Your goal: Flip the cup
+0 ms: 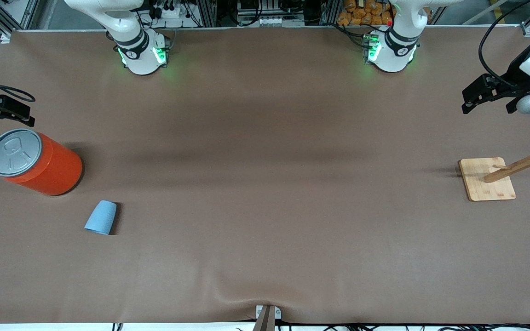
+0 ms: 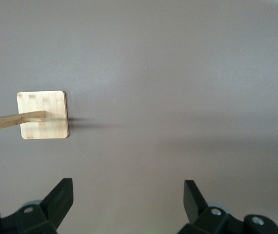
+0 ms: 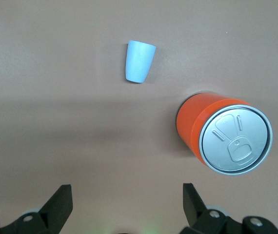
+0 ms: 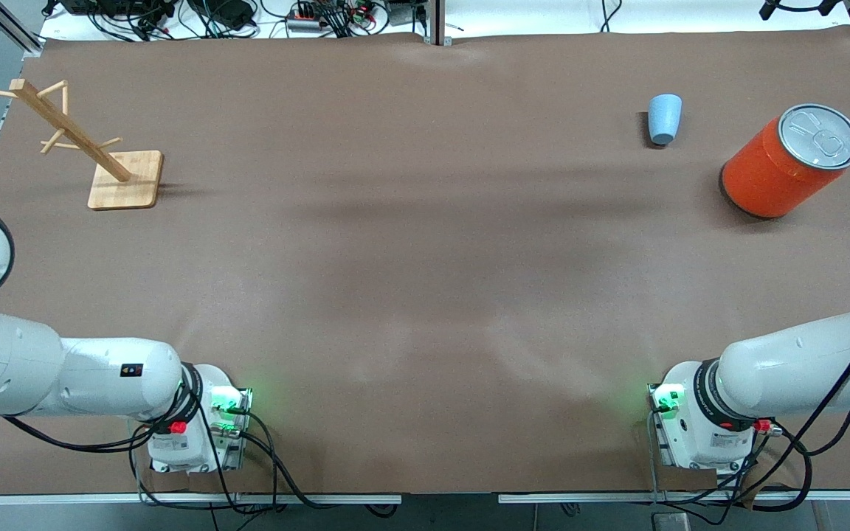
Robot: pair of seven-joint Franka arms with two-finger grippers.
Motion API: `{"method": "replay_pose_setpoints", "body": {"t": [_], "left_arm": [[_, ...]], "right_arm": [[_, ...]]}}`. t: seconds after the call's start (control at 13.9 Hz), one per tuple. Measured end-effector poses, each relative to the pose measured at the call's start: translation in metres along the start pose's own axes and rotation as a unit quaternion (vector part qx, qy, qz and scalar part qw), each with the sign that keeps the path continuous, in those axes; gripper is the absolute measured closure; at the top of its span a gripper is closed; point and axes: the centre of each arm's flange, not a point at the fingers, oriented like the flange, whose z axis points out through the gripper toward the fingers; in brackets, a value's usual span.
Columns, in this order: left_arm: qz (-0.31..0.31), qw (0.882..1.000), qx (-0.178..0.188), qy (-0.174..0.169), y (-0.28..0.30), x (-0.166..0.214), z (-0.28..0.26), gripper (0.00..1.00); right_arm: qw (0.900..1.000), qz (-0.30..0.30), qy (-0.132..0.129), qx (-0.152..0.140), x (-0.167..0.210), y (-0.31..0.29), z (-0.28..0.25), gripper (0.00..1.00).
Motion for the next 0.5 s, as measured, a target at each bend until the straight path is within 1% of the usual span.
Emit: {"method": "replay_pose_setpoints", "body": {"t": [0.22,0.5], "left_arm": [[0.000,1.000,0.000,0.000,-0.0001,0.0000,0.0000,0.00],[0.000,1.000,0.011,0.002,-0.0024,0.0002,-0.0006,0.00]], "right_arm": [[1.000,0.001,-0.001,-0.001,0.0000,0.0006,0.0008,0.00],[1.000,0.001,-0.005,-0.001,0.0014,0.0008,0.0044,0.00]]}}
